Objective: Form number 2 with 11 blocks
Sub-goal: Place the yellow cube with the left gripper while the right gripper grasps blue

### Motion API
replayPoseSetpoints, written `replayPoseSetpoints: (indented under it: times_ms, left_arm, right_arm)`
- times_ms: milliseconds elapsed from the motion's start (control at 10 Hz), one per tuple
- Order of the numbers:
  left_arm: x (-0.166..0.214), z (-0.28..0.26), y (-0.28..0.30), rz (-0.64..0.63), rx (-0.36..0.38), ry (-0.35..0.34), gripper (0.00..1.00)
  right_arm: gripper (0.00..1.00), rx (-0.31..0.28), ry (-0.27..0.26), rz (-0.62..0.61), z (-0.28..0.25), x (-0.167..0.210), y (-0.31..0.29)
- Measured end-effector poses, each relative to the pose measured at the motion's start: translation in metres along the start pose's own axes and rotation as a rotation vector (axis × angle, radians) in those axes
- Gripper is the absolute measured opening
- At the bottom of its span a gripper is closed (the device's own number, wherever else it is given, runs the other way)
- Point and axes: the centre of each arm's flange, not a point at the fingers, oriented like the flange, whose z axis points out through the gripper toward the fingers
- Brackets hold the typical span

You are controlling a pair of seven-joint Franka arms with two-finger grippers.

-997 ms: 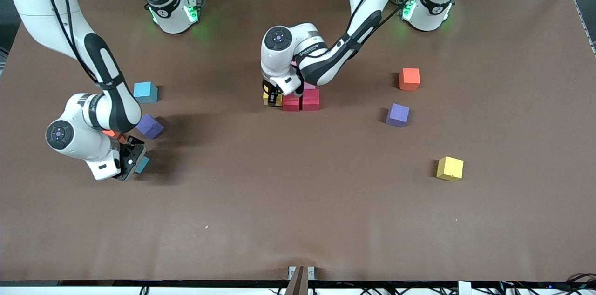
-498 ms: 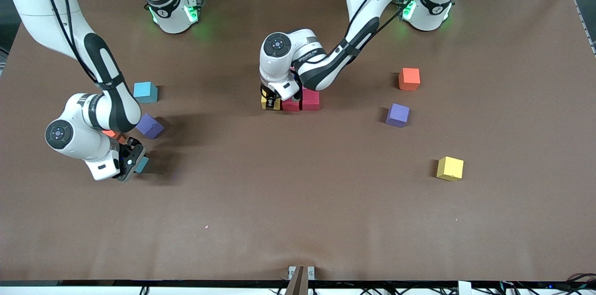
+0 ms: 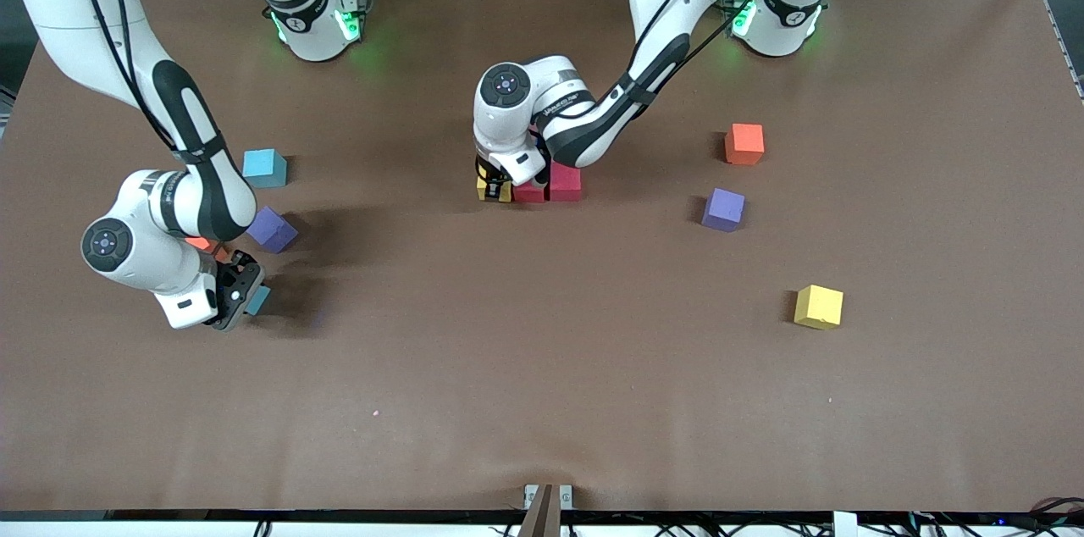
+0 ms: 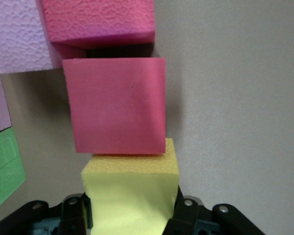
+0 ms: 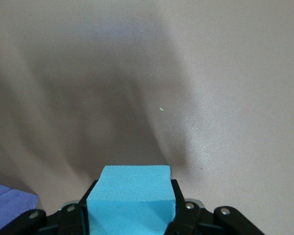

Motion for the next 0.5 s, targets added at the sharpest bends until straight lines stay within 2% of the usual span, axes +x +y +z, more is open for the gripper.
replayPoseSetpoints:
  times_ms: [498]
  left_arm:
    - [0.0, 0.003, -0.001, 0.009, 0.004, 0.003, 0.55]
  right_arm:
    - [0.55, -0.039, 0.022, -0.033, -0.031, 0.023, -0.001]
